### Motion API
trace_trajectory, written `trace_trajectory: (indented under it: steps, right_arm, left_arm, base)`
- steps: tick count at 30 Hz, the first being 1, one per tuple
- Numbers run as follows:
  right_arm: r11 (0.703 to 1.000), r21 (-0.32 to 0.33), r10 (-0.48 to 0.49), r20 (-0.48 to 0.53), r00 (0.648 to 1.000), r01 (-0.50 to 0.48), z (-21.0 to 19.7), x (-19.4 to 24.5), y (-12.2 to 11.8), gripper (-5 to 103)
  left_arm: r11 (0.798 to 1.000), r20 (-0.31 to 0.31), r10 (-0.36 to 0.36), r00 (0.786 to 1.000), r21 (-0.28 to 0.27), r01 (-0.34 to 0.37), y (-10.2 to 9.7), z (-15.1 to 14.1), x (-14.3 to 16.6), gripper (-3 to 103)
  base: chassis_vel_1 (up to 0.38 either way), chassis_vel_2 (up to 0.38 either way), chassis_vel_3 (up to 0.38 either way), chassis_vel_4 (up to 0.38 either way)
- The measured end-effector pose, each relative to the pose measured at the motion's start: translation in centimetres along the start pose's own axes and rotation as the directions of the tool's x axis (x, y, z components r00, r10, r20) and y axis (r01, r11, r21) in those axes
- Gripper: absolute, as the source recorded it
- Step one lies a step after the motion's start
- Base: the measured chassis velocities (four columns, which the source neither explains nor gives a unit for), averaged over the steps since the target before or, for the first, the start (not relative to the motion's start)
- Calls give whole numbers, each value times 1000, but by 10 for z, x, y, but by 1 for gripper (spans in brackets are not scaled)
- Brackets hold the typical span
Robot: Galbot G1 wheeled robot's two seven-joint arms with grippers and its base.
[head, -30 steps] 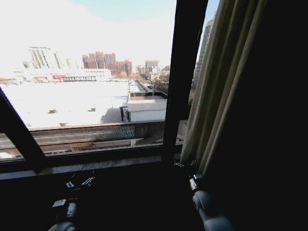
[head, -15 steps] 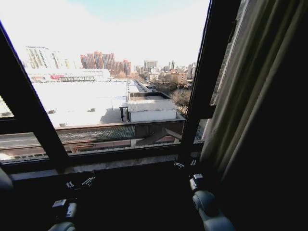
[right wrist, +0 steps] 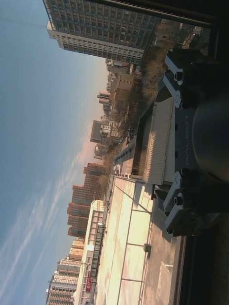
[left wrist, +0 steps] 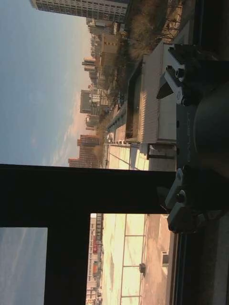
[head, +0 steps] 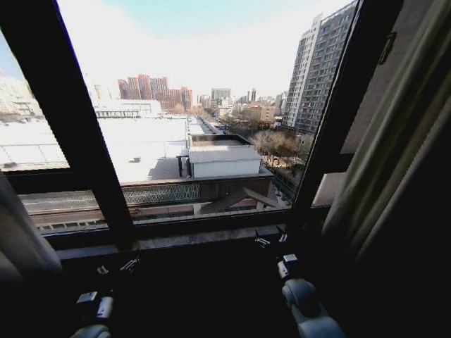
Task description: Open the curtains by pulling them apart, changing their state from closed to fully open.
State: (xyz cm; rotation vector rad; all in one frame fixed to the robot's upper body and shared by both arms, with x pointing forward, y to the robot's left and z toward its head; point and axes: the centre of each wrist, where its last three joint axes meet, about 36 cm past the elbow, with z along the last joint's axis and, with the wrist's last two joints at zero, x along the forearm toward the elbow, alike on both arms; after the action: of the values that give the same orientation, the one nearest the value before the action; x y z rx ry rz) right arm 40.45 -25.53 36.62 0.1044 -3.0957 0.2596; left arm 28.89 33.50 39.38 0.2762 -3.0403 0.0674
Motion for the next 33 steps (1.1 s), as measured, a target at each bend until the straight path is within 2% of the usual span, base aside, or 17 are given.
trace_trajectory:
  steps: [27,33]
  right_arm:
    - [1000,0,0,0,1000,0,0,0,0,100]
    - [1000,0,0,0,1000,0,0,0,0,100]
  left_arm:
    - [1000,0,0,1000,0,0,0,0,0,100]
    - [1000,0,0,1000,0,0,0,0,0,100]
  base:
    - [374,333,-373,-324]
    - [225,233,-230,-231]
